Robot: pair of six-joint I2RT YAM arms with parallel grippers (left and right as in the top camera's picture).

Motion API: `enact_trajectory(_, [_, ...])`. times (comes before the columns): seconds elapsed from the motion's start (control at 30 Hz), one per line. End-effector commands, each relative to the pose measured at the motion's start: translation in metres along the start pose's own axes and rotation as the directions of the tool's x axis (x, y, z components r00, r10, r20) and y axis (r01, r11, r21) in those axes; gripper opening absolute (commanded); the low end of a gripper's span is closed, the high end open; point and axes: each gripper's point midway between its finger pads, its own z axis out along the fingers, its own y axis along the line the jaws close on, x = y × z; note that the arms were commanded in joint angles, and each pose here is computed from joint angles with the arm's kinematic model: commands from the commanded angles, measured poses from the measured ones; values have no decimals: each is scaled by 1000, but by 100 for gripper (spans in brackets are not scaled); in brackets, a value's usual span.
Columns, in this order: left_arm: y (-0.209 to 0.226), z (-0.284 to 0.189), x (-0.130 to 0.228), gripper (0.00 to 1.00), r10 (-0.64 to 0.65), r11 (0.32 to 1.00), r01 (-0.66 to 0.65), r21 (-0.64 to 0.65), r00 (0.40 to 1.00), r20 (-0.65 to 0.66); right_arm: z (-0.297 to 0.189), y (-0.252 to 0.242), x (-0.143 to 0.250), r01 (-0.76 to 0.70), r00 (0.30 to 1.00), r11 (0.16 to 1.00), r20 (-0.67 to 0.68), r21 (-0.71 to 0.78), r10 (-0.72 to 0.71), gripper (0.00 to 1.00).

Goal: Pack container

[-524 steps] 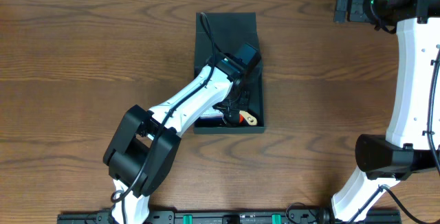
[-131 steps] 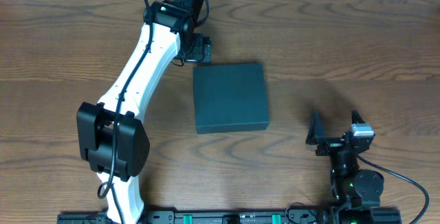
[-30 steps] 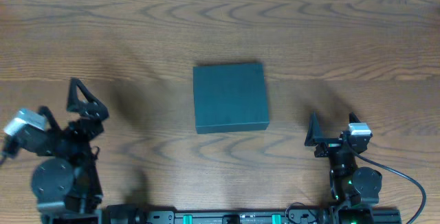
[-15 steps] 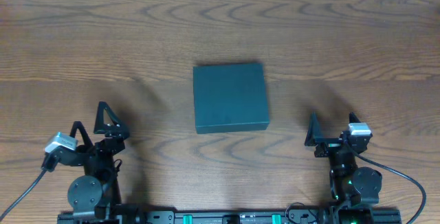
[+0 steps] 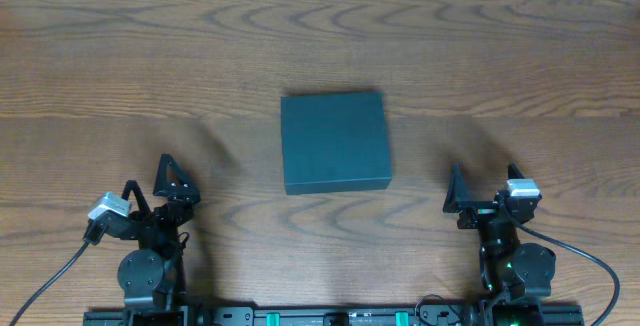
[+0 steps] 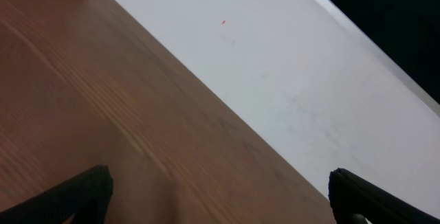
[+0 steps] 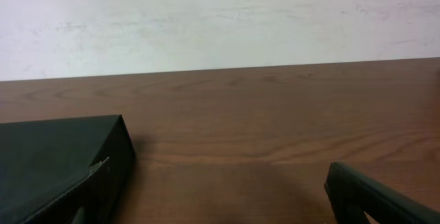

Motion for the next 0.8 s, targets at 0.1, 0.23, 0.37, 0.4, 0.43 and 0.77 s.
enact_trajectory(0.1, [2,1,5,99,-6,1000,6,7,1000,3,0,-3,0,5,1000,1000,4,9,-5,99])
enact_trajectory(0.23, [9,3,13,99,-2,1000,2,-7,1000,-13,0,-3,0,5,1000,1000,4,9,-5,99])
enact_trajectory(0.37, [17,5,22,98,2,1000,-3,-20,1000,-29,0,-3,0,5,1000,1000,4,9,-5,99])
enact_trajectory(0.4, [17,5,23,99,3,1000,-3,-21,1000,-30,0,-3,0,5,1000,1000,4,9,-5,99])
enact_trajectory(0.43, [18,5,25,99,4,1000,-5,-23,999,-33,0,-3,0,5,1000,1000,4,9,-5,99])
enact_trajectory(0.77, [19,5,25,99,134,991,-135,-20,990,-38,0,-3,0,5,1000,1000,4,9,-5,99])
